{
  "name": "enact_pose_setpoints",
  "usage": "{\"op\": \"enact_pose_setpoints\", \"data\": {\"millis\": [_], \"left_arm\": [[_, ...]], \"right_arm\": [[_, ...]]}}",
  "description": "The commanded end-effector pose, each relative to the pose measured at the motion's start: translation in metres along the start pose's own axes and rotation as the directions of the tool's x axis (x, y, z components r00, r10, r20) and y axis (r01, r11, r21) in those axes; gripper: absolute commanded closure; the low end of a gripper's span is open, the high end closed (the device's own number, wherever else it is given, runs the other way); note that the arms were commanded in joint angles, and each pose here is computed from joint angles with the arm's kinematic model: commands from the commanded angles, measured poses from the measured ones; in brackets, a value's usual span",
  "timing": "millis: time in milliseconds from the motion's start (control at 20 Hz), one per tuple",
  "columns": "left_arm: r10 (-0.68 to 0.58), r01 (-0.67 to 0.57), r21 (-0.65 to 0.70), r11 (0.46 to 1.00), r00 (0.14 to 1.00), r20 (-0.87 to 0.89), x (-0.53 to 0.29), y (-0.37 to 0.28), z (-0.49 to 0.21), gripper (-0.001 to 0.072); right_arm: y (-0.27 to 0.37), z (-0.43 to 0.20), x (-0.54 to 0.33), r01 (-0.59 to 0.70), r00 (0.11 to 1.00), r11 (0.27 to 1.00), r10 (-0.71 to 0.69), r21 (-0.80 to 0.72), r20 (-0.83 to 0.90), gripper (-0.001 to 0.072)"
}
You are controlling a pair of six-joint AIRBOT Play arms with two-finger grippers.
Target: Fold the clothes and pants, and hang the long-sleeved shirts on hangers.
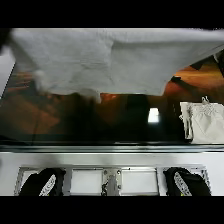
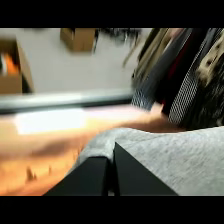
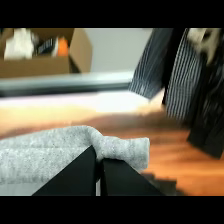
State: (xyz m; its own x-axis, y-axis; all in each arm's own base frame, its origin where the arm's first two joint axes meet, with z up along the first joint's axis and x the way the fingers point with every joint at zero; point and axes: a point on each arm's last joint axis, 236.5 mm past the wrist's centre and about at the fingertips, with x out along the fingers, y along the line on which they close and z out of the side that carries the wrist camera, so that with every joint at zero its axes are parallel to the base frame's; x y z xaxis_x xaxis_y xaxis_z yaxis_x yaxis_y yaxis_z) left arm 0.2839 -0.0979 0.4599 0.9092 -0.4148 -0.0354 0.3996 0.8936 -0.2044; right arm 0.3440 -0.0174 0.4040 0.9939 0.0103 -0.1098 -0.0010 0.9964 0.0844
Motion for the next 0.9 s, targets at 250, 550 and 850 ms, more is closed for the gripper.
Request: {"op": "enact_pose_setpoints", "data": {"millis": [250,550,850], "left_arm": [[-0.058,0.057,0.010,0.998,0.976,0.211,-0.116,-0.065,0.048,0.0702],[-0.006,-0.051,-0.204,0.978,0.964,-0.267,0.012,0.012,-0.081,0.0702],[0.011,-0.272,-0.308,0.911,0.766,-0.643,0.156,0.125,-0.293,0.0702]], "right_arm": [[0.024,0.042,-0.100,-0.009,0.991,0.998,0.019,-0.070,0.131,0.0698],[0.012,-0.047,-0.022,-0.043,0.969,0.999,0.035,-0.031,-0.243,0.0699],[-0.013,-0.233,0.123,-0.057,0.701,0.998,0.064,0.034,-0.710,0.0699]]}}
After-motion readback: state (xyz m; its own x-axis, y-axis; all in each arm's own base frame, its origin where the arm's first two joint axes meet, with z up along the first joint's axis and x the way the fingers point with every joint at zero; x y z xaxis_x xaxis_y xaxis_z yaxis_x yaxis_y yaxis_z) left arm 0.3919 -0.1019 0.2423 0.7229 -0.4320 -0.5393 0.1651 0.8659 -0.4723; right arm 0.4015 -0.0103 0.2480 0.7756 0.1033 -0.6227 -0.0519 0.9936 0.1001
